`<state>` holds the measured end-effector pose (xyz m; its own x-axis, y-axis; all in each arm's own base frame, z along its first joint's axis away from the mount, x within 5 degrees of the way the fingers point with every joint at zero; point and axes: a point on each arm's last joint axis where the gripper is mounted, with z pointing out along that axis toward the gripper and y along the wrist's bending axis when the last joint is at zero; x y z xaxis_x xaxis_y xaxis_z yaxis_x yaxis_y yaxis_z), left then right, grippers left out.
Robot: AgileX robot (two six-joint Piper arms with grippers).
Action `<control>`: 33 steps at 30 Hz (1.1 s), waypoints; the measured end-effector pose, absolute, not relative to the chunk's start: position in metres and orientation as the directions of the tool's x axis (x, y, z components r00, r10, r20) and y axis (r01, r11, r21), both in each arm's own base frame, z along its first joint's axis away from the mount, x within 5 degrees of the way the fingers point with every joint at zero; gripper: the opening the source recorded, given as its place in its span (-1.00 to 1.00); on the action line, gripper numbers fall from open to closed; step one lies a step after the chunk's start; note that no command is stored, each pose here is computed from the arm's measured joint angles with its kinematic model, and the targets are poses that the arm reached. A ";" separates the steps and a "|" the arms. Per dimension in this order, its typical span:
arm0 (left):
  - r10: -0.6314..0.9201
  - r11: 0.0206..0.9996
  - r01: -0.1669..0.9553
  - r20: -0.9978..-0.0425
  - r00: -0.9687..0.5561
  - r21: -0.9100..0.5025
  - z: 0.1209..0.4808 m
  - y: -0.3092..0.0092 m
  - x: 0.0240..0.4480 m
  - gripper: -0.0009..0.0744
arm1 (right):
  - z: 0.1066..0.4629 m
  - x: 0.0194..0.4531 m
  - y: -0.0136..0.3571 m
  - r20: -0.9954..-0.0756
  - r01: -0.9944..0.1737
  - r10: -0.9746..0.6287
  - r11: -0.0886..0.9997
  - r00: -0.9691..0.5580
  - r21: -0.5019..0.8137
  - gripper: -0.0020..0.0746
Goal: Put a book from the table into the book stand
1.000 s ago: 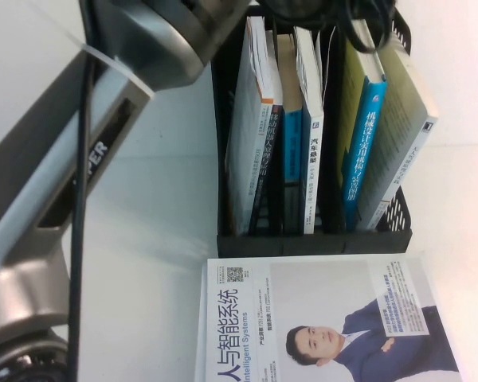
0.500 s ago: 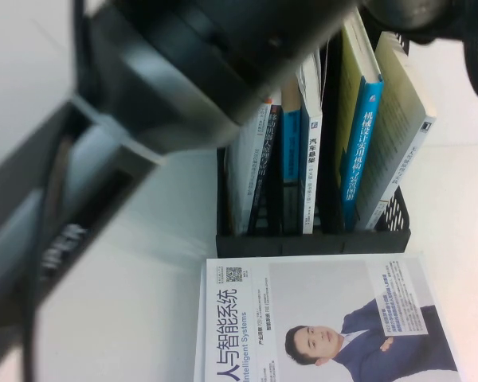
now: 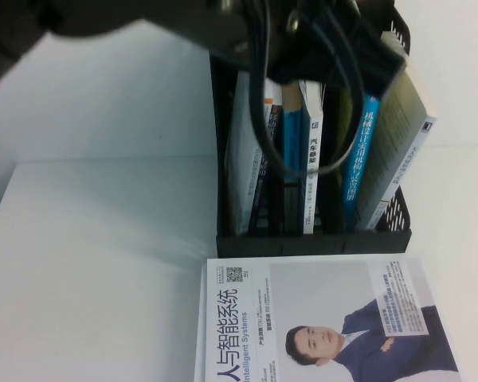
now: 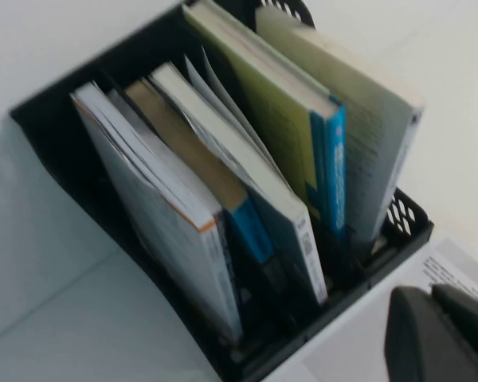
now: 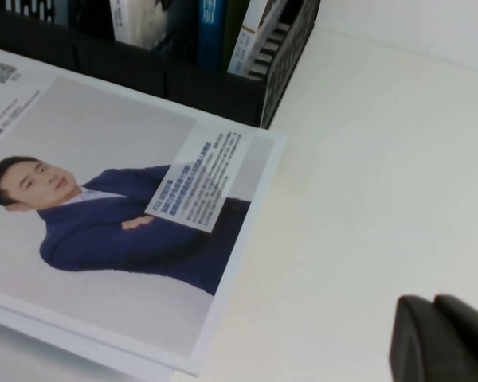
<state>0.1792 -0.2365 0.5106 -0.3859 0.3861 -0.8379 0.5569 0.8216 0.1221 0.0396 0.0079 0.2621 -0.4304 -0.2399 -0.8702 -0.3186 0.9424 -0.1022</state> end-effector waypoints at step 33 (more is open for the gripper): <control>0.349 0.874 0.460 -0.861 -0.371 0.157 0.478 -0.158 0.168 -0.98 | 0.262 0.039 0.008 -0.868 -0.320 -0.244 0.941 -0.433 -0.105 -0.95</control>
<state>0.1684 -0.1583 0.4779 -0.3708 0.3492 -0.8605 0.4596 0.8742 0.1568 0.0394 0.0078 0.2618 -0.4326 -0.2442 -0.8679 -0.3202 0.9415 -0.1053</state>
